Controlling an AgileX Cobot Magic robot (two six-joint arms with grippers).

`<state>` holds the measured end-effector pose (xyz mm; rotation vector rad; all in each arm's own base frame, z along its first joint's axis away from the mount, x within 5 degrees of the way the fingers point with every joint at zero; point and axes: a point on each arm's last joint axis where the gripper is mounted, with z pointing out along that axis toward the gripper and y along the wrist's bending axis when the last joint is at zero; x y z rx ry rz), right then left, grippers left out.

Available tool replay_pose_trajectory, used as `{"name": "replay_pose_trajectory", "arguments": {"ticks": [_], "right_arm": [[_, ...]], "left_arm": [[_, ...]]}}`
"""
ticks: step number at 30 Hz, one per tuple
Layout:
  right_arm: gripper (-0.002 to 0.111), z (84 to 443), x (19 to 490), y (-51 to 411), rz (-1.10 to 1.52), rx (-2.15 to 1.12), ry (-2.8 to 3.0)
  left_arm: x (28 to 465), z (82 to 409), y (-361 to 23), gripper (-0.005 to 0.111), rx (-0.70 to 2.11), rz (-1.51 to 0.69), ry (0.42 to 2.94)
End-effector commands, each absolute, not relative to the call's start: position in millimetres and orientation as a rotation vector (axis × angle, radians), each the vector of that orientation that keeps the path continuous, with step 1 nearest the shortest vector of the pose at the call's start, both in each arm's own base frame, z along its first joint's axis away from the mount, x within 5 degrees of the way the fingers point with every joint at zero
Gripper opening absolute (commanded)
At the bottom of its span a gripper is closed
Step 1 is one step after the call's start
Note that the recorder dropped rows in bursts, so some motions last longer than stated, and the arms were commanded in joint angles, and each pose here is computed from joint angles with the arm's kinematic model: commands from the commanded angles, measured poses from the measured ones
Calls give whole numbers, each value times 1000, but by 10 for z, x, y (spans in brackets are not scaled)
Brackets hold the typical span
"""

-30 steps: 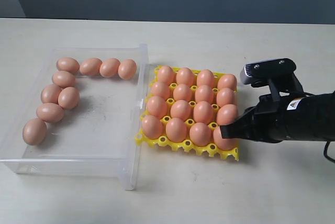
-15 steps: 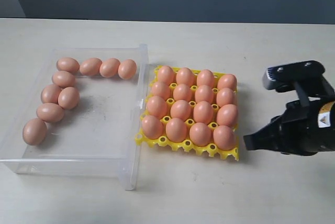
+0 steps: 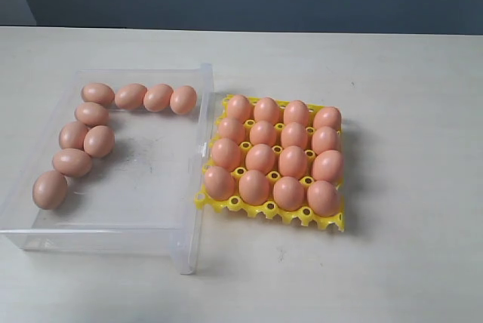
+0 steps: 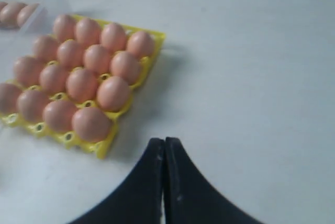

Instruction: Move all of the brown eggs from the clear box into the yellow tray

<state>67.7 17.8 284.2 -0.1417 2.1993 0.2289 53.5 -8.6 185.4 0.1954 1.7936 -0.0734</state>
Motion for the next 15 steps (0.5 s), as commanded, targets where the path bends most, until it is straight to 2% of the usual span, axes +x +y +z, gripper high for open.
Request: {"name": "replay_pose_trajectory", "arguments": {"ticks": [1, 5, 11, 15], "right_arm": [[-1, 2911, 440, -145, 118, 112, 2097], [-1, 2946, 363, -241, 82, 142, 2018], [-1, 3111, 433, -352, -127, 86, 1802], [-1, 3256, 471, -267, -95, -30, 1624]], "left_arm": [[535, 1853, -87, 0, 193, -77, 1783], [535, 1853, -87, 0, 193, -77, 1783], [535, 1853, -87, 0, 193, -77, 1783], [535, 1853, -87, 0, 193, -77, 1783]]}}
